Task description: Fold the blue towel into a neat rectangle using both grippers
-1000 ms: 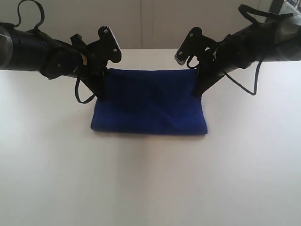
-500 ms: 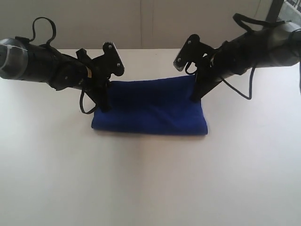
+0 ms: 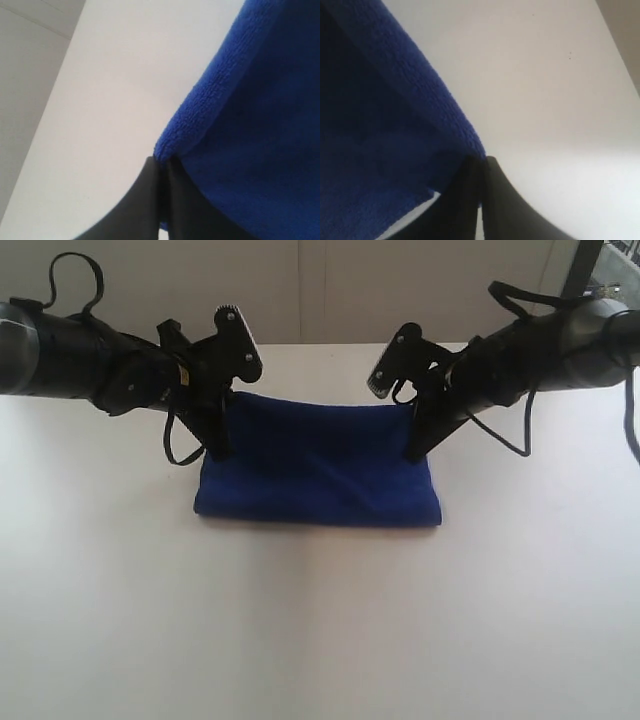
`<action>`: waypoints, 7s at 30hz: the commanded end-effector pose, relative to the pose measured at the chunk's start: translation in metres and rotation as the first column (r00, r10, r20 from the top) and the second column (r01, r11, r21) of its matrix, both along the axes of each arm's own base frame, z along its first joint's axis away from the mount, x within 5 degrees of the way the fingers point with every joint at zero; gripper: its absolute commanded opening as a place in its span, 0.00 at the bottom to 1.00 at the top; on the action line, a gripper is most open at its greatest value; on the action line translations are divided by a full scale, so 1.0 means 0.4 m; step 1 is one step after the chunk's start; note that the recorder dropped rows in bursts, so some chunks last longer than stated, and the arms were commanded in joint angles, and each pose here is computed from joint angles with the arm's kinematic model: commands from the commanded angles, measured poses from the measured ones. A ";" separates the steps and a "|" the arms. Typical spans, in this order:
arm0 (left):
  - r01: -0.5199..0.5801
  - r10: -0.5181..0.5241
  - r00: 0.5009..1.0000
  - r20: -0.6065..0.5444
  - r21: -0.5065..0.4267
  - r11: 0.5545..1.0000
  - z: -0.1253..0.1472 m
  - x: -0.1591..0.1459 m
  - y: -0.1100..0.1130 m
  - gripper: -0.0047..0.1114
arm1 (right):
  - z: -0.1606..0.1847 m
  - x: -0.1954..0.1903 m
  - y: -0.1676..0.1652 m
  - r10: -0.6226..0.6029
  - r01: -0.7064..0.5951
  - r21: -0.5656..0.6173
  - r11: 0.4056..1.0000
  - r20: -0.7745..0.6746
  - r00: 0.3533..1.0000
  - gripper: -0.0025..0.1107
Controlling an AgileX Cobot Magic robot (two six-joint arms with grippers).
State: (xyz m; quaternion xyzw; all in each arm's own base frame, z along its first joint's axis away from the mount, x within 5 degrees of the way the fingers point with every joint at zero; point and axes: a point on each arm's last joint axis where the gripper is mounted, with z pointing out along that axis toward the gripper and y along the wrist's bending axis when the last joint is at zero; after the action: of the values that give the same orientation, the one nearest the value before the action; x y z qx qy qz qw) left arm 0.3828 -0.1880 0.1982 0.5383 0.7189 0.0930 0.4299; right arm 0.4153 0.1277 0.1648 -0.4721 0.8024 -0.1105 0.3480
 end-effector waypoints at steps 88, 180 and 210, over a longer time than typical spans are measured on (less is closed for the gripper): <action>-0.630 0.375 0.519 -0.768 -0.047 0.775 -0.156 0.078 0.031 0.04 | -0.092 0.167 0.054 -0.334 0.461 0.266 0.846 -0.409 0.849 0.02; -0.743 0.477 0.362 -0.801 0.060 0.666 -0.078 0.014 0.102 0.04 | -0.060 -0.029 -0.033 -0.446 0.661 0.113 0.742 -0.653 0.613 0.02; -0.710 0.484 0.305 -0.820 0.143 0.690 -0.096 -0.011 0.084 0.04 | -0.050 -0.024 -0.030 -0.443 0.668 0.142 0.731 -0.646 0.622 0.02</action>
State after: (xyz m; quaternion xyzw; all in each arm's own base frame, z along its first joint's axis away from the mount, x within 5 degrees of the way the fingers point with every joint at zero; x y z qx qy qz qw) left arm 0.3818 -0.1565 0.1566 0.1479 0.9820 -0.1051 0.0534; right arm 0.4056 0.1169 0.1417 -0.1362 0.9803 0.0834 0.1160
